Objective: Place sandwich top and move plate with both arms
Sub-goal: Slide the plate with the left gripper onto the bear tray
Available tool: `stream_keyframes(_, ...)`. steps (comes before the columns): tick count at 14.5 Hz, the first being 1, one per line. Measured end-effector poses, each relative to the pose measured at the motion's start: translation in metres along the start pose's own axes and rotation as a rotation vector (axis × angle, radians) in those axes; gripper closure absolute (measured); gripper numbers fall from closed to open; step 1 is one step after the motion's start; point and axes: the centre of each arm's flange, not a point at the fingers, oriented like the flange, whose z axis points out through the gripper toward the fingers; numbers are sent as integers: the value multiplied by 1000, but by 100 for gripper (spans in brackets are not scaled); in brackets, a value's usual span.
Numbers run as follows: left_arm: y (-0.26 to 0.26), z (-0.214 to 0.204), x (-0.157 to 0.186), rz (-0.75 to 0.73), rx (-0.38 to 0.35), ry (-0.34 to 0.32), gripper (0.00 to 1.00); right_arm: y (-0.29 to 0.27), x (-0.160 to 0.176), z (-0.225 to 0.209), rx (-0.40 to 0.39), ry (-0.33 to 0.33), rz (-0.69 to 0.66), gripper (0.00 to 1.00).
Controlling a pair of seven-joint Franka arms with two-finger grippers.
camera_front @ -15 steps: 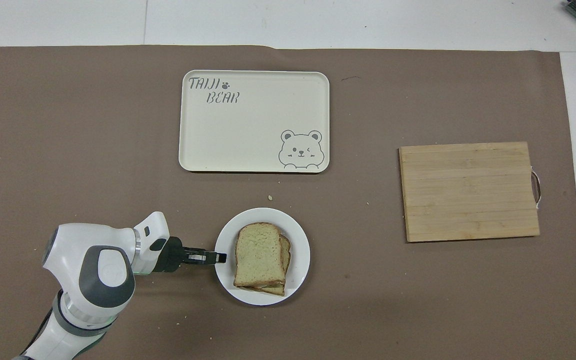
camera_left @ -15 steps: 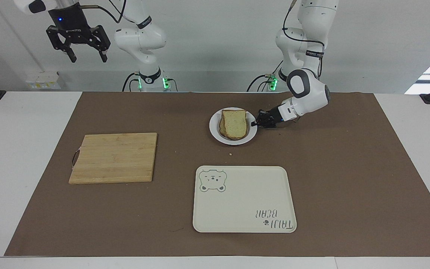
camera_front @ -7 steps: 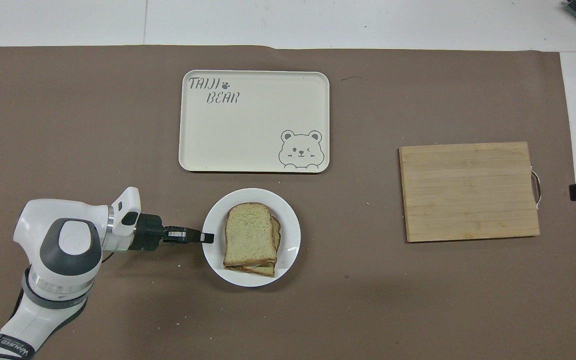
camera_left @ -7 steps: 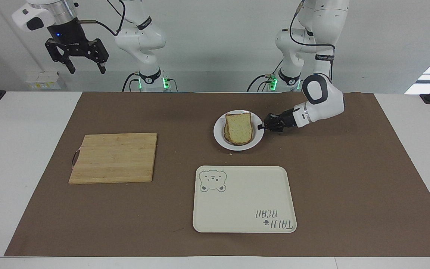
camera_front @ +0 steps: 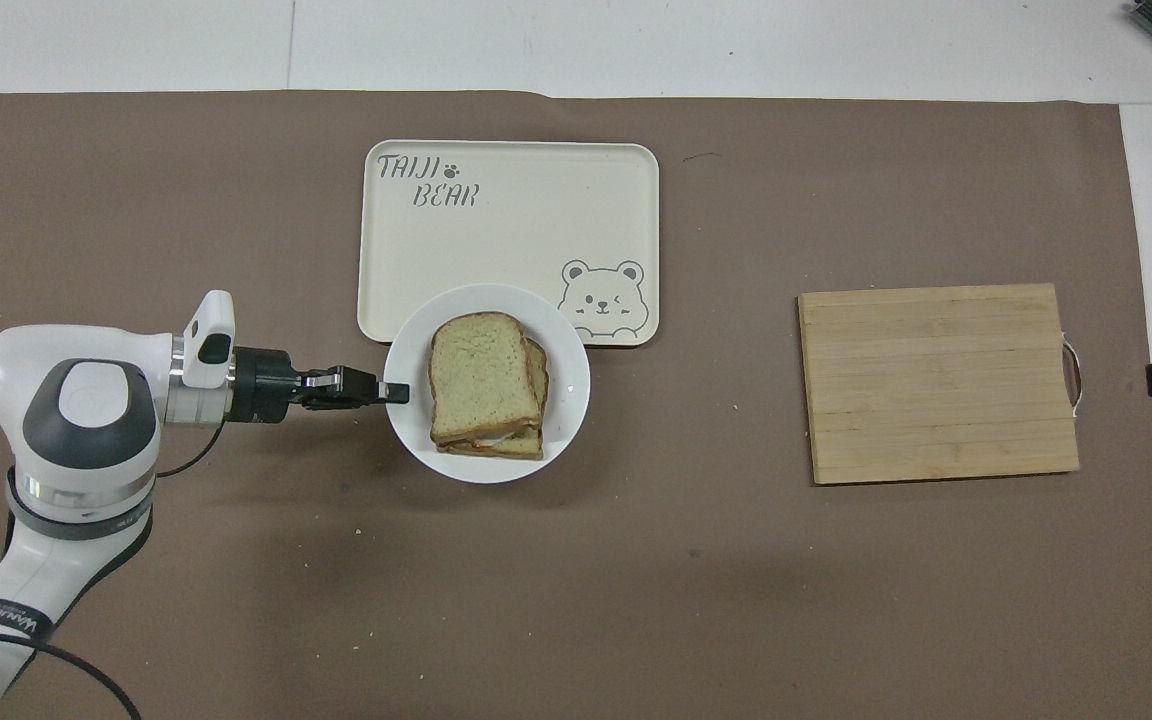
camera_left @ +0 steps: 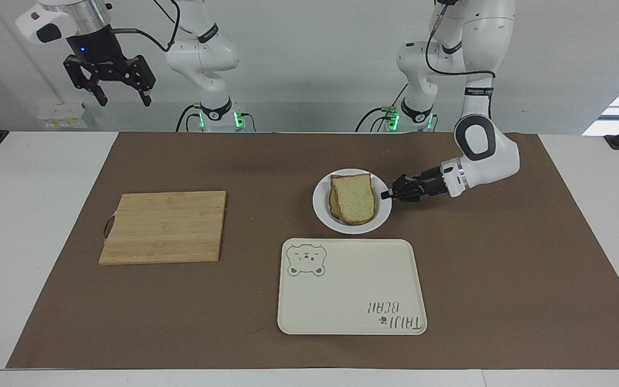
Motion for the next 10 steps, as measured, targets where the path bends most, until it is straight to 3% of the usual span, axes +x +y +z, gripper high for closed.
stream_keyframes(5, 3, 6, 79, -23, -6, 38, 95, -4, 1, 1, 0, 0, -8, 0)
stream_keyframes(10, -19, 26, 119, -12, 15, 30, 95, -4, 1, 3, 0, -6, -61, 0)
